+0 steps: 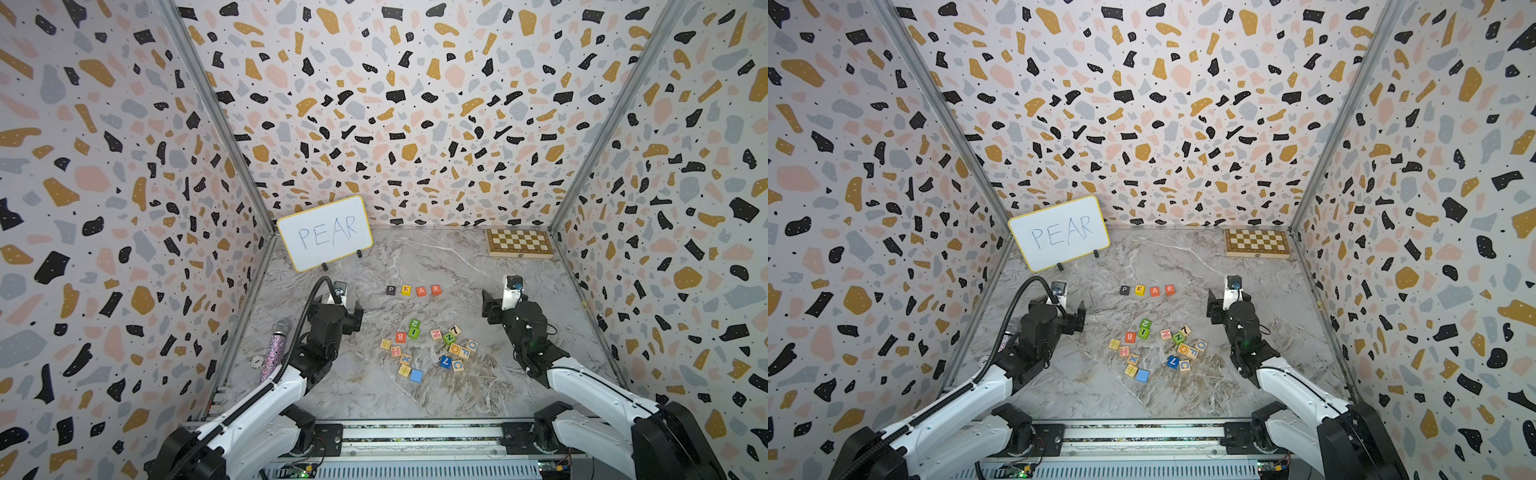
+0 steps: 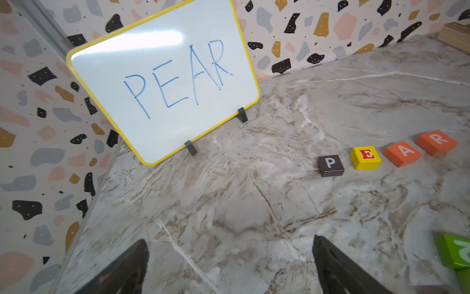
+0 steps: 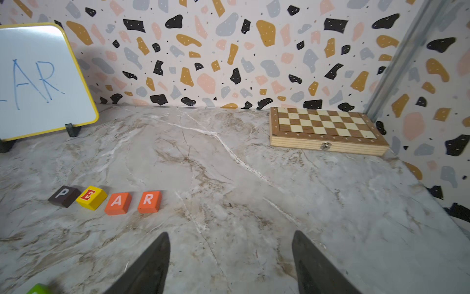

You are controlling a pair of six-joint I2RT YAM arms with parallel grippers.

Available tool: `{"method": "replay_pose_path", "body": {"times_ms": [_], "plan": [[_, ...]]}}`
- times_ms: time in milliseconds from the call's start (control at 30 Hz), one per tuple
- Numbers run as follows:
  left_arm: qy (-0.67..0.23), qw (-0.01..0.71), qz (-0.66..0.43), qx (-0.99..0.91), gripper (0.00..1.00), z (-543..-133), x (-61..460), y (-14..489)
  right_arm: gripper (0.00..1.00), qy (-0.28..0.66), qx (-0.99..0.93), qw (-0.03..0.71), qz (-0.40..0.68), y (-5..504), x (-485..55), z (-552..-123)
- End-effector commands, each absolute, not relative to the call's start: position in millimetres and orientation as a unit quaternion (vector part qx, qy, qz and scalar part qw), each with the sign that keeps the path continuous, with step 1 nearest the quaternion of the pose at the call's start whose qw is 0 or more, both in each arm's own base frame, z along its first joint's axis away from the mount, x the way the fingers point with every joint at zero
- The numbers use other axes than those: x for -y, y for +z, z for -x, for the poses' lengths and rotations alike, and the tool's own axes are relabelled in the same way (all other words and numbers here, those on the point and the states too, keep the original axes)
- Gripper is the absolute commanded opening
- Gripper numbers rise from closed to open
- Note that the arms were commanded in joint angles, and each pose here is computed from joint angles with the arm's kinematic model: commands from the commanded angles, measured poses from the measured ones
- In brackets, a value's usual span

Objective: Spell the uppercase word “pear” with letter blocks
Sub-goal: Reset both arms

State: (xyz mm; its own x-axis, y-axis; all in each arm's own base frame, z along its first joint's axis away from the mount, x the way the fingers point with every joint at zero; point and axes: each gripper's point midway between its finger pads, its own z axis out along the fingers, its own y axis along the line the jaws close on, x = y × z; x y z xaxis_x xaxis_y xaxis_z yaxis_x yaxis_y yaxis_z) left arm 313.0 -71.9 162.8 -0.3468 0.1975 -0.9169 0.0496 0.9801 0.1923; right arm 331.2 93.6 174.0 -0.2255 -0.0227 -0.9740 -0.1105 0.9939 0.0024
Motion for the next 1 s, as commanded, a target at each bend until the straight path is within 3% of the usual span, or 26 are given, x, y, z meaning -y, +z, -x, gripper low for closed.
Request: {"method": "replay_pose_path", "body": {"times_ms": [0, 233, 467, 833, 867, 900, 967], "plan": [[0.081, 0.604, -0.062, -0.79, 0.99, -317.2, 61.5, 178.8, 0.76, -0.01, -0.759, 0.651, 0.021, 184.3, -72.1, -325.4], [0.16, 0.584, -0.019, -0.796, 0.99, -313.4, 21.2, 145.7, 0.8, -0.052, -0.733, 0.678, 0.003, 172.3, -41.6, -304.1], [0.125, 0.604, 0.012, -0.787, 0.99, -331.5, 7.1, 138.5, 0.81, -0.051, -0.736, 0.673, -0.051, 152.3, -11.9, -306.7], [0.084, 0.59, 0.025, -0.803, 0.99, -360.4, -3.4, 109.4, 0.85, -0.064, -0.718, 0.693, -0.006, 153.3, -15.0, -320.1], [0.079, 0.585, 0.021, -0.807, 0.99, -362.9, -2.2, 108.0, 0.87, -0.063, -0.719, 0.692, -0.003, 153.4, -15.7, -323.0], [0.073, 0.578, 0.017, -0.812, 0.99, -365.8, -1.4, 104.4, 1.0, -0.061, -0.721, 0.691, 0.012, 152.9, -19.0, -326.2], [0.072, 0.573, 0.017, -0.816, 0.99, -370.7, -2.1, 101.9, 0.99, -0.064, -0.717, 0.694, 0.017, 151.7, -19.1, -328.3]]}}
